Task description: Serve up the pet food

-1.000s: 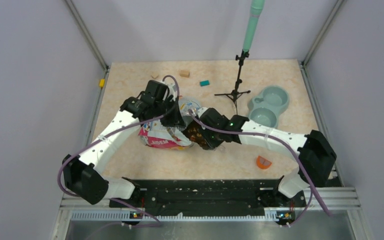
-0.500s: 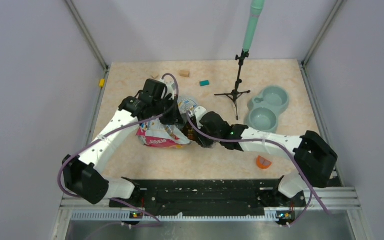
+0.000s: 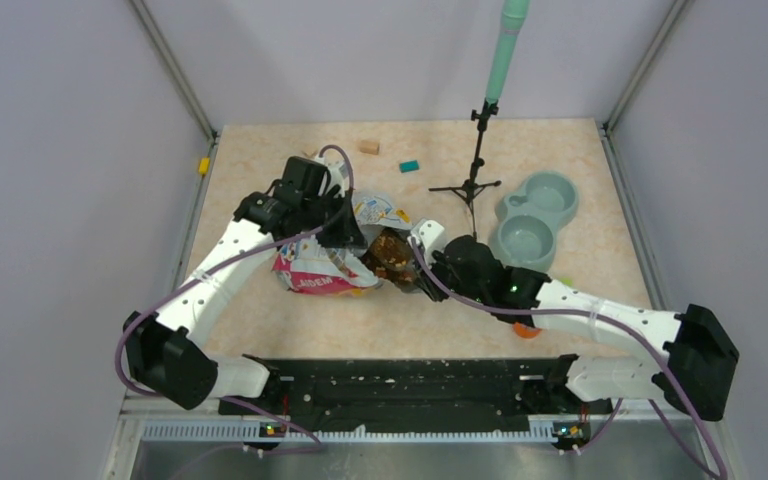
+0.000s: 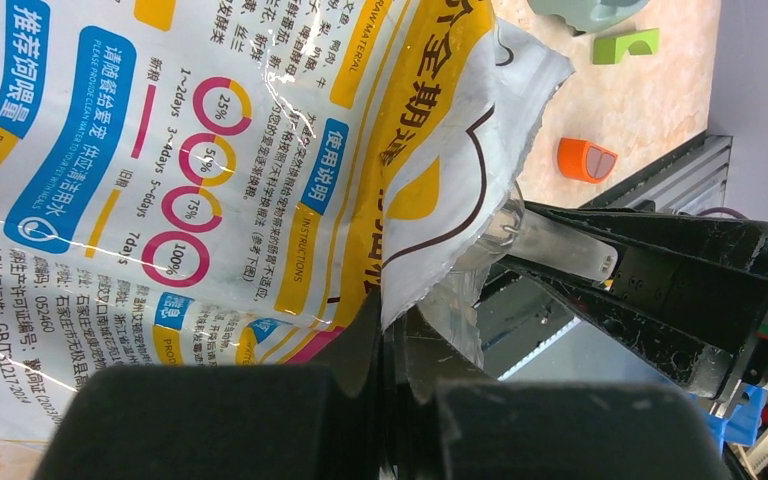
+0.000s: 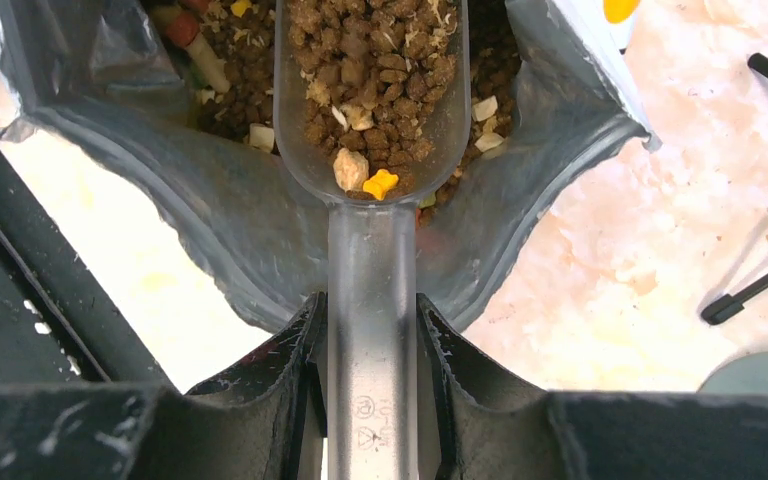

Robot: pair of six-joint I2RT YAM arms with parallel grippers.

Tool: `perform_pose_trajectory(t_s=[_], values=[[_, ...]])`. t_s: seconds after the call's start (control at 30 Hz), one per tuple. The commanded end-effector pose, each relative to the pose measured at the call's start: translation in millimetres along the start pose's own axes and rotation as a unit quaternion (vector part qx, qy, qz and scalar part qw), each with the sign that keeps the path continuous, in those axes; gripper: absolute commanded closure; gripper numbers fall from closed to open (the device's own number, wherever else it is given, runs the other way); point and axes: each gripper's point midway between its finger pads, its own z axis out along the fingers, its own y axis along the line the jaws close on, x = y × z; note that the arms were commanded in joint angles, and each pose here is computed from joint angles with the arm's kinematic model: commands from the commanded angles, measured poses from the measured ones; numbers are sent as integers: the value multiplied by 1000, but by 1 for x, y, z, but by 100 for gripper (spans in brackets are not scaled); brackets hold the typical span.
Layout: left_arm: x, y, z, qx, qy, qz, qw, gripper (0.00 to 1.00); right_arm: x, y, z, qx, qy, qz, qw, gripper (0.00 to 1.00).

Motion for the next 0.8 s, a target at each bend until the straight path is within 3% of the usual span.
perform_pose_trajectory(t_s=[0.0, 0.2, 0.77], values=[[-36, -18, -19, 24, -68, 17, 997, 100, -17, 3, -15, -9, -26, -7, 1000, 100], [-46, -25, -24, 35, -80, 16, 996, 100, -2, 2, -24, -8, 1, -6, 1000, 100], [-84, -22, -46, 29, -187, -34, 981, 100, -14, -11, -64, 16, -20, -1, 1000, 100]])
